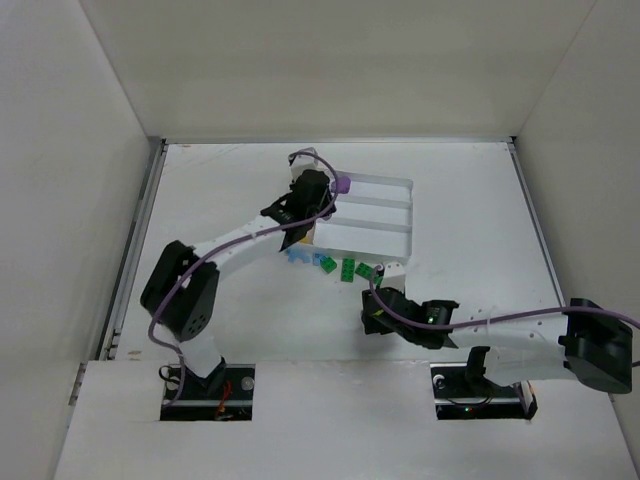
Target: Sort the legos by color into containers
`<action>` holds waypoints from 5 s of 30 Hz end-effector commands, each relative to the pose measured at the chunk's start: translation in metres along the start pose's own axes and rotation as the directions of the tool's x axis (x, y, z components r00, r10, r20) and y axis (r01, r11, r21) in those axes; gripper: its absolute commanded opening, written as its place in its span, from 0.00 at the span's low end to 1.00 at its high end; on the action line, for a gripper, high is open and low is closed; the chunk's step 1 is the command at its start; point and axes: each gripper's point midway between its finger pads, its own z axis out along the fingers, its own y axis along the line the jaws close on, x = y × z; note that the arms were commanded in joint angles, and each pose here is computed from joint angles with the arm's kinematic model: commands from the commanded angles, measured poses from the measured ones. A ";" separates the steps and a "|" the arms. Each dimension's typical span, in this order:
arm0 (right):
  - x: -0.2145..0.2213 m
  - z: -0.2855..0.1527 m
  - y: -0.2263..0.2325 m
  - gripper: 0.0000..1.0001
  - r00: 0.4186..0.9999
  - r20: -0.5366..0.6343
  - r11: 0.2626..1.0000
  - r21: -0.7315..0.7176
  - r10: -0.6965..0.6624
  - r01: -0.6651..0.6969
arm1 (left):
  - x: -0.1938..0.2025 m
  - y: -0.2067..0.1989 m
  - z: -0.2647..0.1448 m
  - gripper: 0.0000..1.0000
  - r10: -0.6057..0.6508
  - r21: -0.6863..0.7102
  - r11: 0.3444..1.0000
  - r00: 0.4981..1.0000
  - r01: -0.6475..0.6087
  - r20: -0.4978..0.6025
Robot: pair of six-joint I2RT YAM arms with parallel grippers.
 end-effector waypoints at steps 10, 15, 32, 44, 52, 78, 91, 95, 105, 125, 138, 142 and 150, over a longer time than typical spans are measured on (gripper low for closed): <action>0.000 0.009 0.015 0.44 1.000 0.006 0.999 -0.049 0.022 -0.022 | -0.035 -0.071 0.089 0.17 0.025 0.156 0.987 0.998 -0.032 0.049; 0.000 0.006 0.015 0.36 0.999 0.016 0.997 -0.060 0.051 -0.050 | -0.033 -0.088 0.129 0.17 0.053 0.159 0.985 0.996 -0.063 0.065; -0.062 -0.027 0.012 0.35 0.967 0.192 0.978 -0.157 0.170 -0.141 | -0.026 -0.097 0.177 0.34 0.128 0.129 0.981 0.984 -0.143 0.122; -0.200 -0.004 -0.040 0.34 0.844 0.440 0.951 -0.109 0.307 -0.289 | -0.067 -0.082 0.116 0.49 0.084 0.141 0.984 0.981 -0.109 0.174; -0.307 0.052 -0.094 0.34 0.772 0.561 0.930 0.009 0.300 -0.367 | -0.053 -0.042 0.023 0.44 -0.018 0.143 0.990 0.986 -0.006 0.165; -0.334 0.175 -0.142 0.38 0.827 0.469 0.890 0.162 0.311 -0.427 | 0.123 0.030 -0.076 0.63 0.234 0.105 0.968 0.971 -0.228 -0.048; -0.337 0.143 -0.139 0.62 0.817 0.493 0.899 0.142 0.299 -0.414 | 0.136 0.021 -0.052 0.65 0.243 0.095 0.967 0.967 -0.235 -0.080; -0.327 0.111 -0.129 0.59 0.797 0.520 0.904 0.101 0.307 -0.414 | 0.136 0.019 -0.048 0.65 0.243 0.088 0.968 0.967 -0.236 -0.079; -0.254 0.049 -0.094 0.52 0.796 0.510 0.925 0.001 0.325 -0.379 | 0.154 0.023 -0.027 0.55 0.285 0.041 0.959 0.948 -0.282 -0.142; -0.072 0.019 -0.044 0.71 0.950 0.204 0.963 0.084 0.234 -0.255 | 0.134 0.015 -0.041 0.21 0.274 0.058 0.961 0.953 -0.269 -0.126; -0.055 0.031 -0.040 0.64 0.961 0.155 0.963 0.106 0.230 -0.248 | 0.049 -0.024 -0.027 0.21 0.169 0.106 0.980 0.986 -0.170 0.015; -0.055 0.040 -0.031 0.63 0.967 0.135 0.970 0.083 0.216 -0.229 | 0.039 -0.025 0.007 0.22 0.146 0.091 0.985 0.989 -0.147 0.011; -0.047 0.050 -0.035 0.47 0.970 0.124 0.968 0.113 0.209 -0.223 | 0.032 -0.013 0.065 0.22 0.159 0.016 0.987 0.987 -0.159 -0.006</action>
